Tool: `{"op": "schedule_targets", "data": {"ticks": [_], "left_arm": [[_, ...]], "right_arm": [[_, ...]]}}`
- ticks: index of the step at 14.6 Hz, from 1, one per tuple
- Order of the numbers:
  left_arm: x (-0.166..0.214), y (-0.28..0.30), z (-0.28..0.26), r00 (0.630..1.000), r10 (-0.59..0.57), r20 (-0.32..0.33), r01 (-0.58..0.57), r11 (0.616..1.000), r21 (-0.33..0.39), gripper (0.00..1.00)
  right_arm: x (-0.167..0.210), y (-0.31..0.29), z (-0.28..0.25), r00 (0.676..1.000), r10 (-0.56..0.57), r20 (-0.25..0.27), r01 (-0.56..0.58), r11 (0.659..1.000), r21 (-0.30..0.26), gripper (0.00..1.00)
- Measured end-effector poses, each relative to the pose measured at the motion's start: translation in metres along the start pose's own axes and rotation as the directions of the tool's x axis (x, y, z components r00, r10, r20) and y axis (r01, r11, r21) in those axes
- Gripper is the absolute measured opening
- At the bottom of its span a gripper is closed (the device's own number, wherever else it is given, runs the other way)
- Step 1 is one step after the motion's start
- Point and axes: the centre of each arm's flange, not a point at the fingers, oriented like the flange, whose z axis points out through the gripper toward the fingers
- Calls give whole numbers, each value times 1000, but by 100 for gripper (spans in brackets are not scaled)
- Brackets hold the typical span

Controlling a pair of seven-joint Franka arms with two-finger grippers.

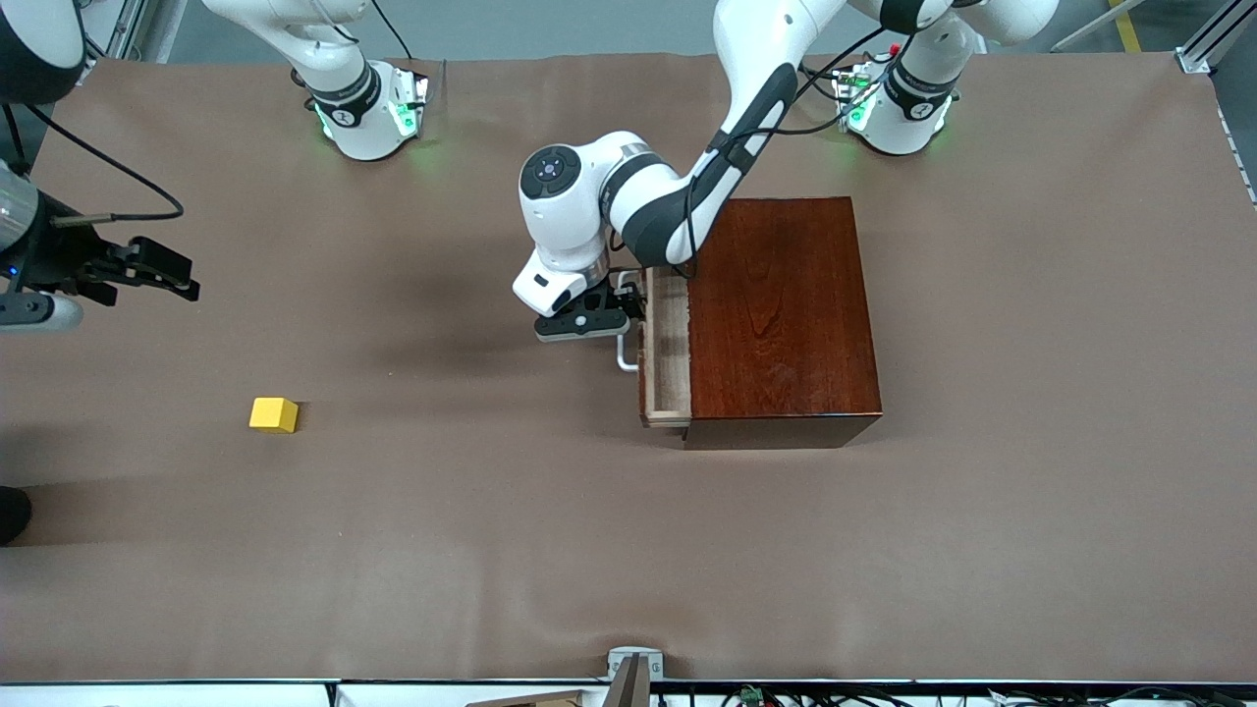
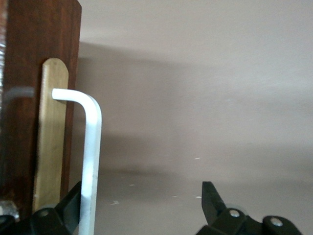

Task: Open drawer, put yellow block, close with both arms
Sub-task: 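Lower the left gripper and hook the white drawer handle, then pull the drawer open with the left gripper while the right gripper approaches the cube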

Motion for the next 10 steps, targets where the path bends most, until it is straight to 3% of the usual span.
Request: {"op": "schedule_targets", "data": {"ticks": [10], "left_arm": [[-4,15,-3,995,-86,-40,81,991,-109,100]], "right_arm": [[20,4,33,999,4,32,-4,1000,5,100]]}}
